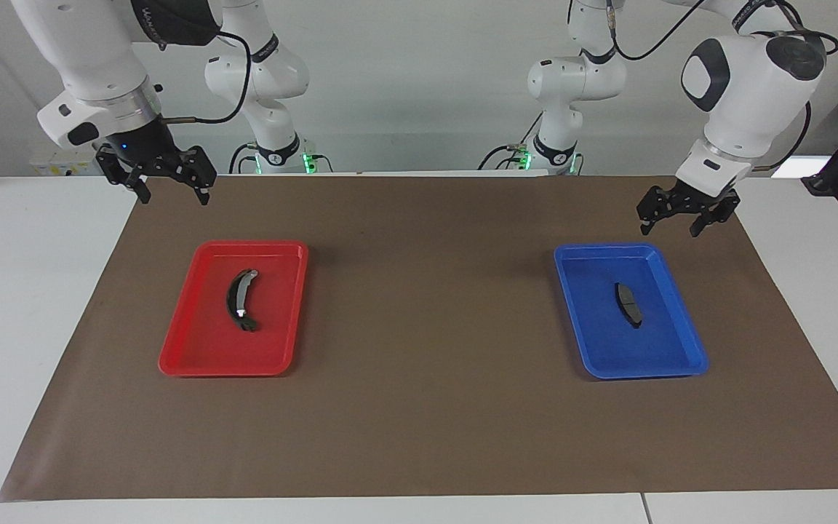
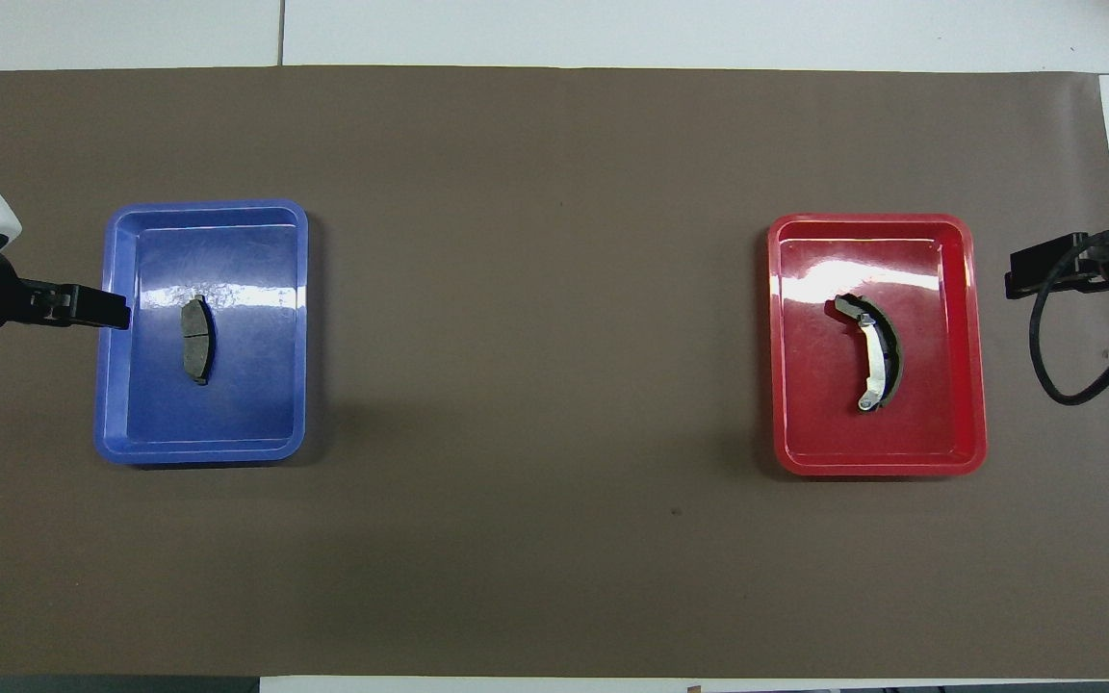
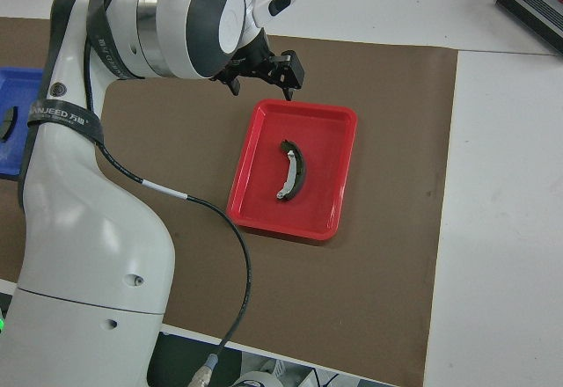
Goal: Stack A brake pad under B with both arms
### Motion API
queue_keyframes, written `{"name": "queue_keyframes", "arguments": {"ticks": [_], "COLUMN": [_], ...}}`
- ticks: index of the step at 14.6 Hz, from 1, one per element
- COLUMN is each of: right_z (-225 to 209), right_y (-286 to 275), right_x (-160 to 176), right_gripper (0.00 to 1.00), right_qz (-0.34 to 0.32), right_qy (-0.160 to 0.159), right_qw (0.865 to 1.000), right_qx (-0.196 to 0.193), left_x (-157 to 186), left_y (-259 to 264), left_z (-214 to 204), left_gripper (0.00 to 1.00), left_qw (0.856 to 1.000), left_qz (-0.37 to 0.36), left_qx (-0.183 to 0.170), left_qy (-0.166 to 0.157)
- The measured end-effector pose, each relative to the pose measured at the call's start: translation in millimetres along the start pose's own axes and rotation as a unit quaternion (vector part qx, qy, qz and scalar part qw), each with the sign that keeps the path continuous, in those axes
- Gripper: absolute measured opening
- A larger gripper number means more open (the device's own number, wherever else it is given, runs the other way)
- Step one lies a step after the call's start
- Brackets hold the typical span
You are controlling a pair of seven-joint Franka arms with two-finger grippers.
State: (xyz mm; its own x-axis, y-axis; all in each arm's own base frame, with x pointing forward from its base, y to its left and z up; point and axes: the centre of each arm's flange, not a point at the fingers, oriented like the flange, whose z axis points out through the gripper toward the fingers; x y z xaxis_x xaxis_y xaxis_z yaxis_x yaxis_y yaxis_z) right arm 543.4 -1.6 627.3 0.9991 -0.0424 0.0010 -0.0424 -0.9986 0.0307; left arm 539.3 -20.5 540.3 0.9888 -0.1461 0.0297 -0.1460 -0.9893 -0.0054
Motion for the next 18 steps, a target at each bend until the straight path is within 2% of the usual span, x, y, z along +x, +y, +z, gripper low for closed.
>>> {"name": "queue_keyframes", "arguments": {"ticks": [7, 10, 14, 18], "right_z": [0, 0, 0, 0], "right_y": [0, 0, 0, 0], "right_x": [0, 0, 0, 0], "right_gripper": [1.0, 1.0, 1.0, 1.0], "right_qz": [0.0, 0.0, 0.0, 0.0], "right_qy": [0.0, 0.0, 0.0, 0.0], "right_qw": [1.0, 1.0, 1.0, 1.0], "right_qx": [0.0, 0.0, 0.0, 0.0], "left_x": [1, 5, 19, 46], "left_y": [0, -1, -2, -11], "left_z": [-3, 5, 46, 111], "left_gripper": [0.98, 0.98, 0.98, 0.98], "left_qw": [1.0, 1.0, 0.999, 0.999], "left_qz": [0.0, 0.0, 0.0, -0.005], "left_qx": [0.001, 0.002, 0.003, 0.004], "left_qy": [0.006, 0.022, 0.034, 0.04]}}
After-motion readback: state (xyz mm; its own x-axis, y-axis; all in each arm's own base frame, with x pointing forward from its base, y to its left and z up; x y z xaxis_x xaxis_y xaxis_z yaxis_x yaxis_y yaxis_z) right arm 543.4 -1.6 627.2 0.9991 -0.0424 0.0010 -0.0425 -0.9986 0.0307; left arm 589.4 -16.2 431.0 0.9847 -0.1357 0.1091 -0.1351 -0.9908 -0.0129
